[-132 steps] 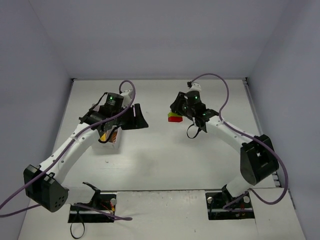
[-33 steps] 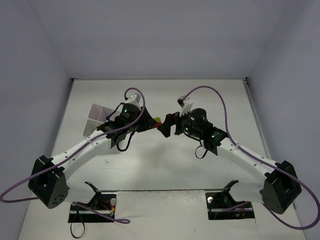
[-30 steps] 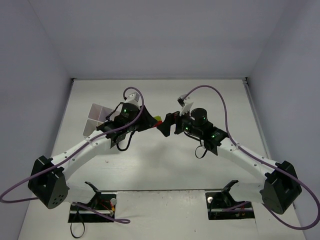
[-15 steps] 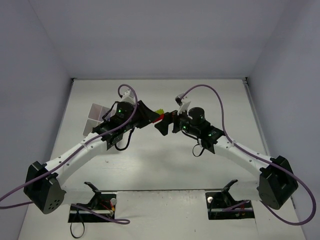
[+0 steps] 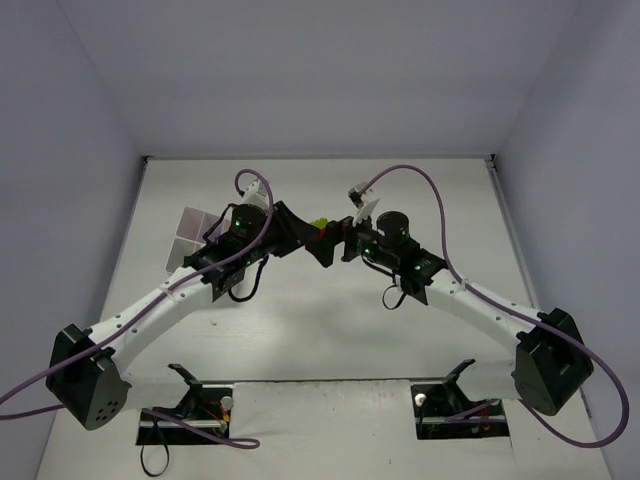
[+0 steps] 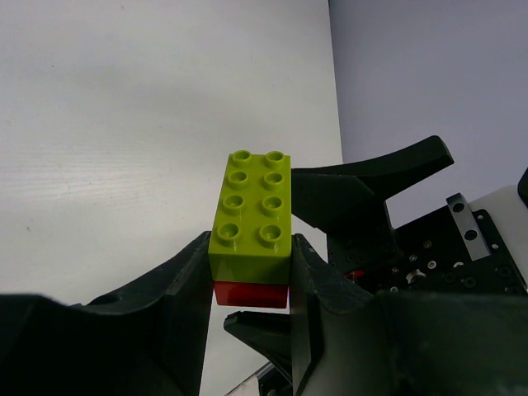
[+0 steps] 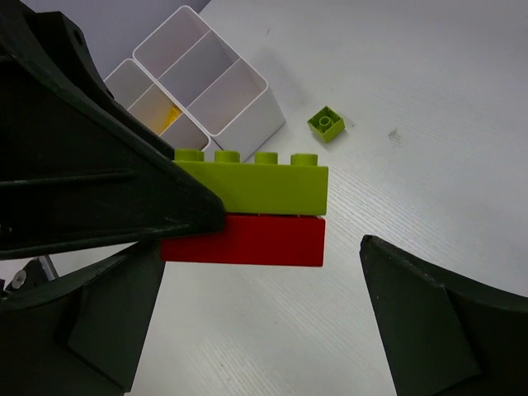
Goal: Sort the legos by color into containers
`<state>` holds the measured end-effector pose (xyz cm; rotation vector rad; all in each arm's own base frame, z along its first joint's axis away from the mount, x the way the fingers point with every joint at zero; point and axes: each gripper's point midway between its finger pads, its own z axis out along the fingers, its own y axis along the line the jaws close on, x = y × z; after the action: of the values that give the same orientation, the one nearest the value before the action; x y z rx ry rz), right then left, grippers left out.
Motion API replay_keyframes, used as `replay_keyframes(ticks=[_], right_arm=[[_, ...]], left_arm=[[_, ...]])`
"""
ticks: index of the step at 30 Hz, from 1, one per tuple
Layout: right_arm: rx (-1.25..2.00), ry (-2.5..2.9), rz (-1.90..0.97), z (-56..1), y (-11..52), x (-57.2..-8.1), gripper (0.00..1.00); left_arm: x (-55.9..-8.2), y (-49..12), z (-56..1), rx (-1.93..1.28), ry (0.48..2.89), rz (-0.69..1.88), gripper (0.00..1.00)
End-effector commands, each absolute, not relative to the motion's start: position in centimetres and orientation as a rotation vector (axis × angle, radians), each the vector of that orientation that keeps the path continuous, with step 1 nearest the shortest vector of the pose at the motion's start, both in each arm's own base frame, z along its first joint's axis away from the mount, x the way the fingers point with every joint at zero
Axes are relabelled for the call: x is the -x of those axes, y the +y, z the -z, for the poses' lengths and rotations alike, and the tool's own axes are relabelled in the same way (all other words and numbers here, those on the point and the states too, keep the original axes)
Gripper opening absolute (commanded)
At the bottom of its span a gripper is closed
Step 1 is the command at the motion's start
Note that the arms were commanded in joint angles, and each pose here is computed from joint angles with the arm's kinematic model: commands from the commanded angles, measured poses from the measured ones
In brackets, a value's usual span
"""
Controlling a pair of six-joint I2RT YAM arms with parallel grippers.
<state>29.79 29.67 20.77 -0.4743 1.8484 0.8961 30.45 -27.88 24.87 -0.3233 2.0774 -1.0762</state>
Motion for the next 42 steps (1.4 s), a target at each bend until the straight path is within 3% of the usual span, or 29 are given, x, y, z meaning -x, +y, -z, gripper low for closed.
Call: replay_keyframes(ticks=[1,11,14,18,20,21,24,25,29,37,42], right_arm=[[0.506,1.65,-0.952,-26.4,31.2,-30.5,1.0],[0.537,1.618,-0.982,-27.2,31.8,-30.3,0.87],[0.54,1.62,-0.981,-27.1,31.8,-30.2,0.74],[0.54,1.628,-0.971,-26.7,31.7,-30.2,0.45],[0.542,1.631,-0.962,-26.6,31.5,-30.1,0.33],[0.544,1.641,-0.957,-26.3,31.5,-30.1,0.2],[0.555,1.647,-0.942,-25.9,31.2,-30.1,0.05],[0.557,1.647,-0.939,-25.9,31.2,-30.0,0.04],[0.573,1.653,-0.921,-25.3,30.9,-29.8,0.02],[0.591,1.655,-0.921,-25.0,30.8,-29.4,0.02],[0.609,1.656,-0.918,-24.8,30.8,-29.2,0.02]], left_arm=[[-30.7,-28.4,-28.9,0.298,1.945,1.182,0.06],[-30.6,-28.4,-28.9,0.295,1.946,1.185,0.06],[-30.6,-28.4,-28.9,0.294,1.947,1.186,0.06],[-30.6,-28.3,-28.8,0.297,1.949,1.182,0.07],[-30.5,-28.3,-28.8,0.297,1.947,1.182,0.15],[-30.5,-28.2,-28.8,0.295,1.946,1.179,0.26],[-30.6,-28.0,-28.8,0.305,1.949,1.163,0.41],[-30.6,-27.9,-28.9,0.307,1.949,1.157,0.48],[-30.7,-27.5,-29.0,0.313,1.953,1.127,0.53],[-31.2,-27.2,-29.1,0.327,1.94,1.105,0.53],[-31.6,-27.5,-29.3,0.328,1.932,1.11,0.47]])
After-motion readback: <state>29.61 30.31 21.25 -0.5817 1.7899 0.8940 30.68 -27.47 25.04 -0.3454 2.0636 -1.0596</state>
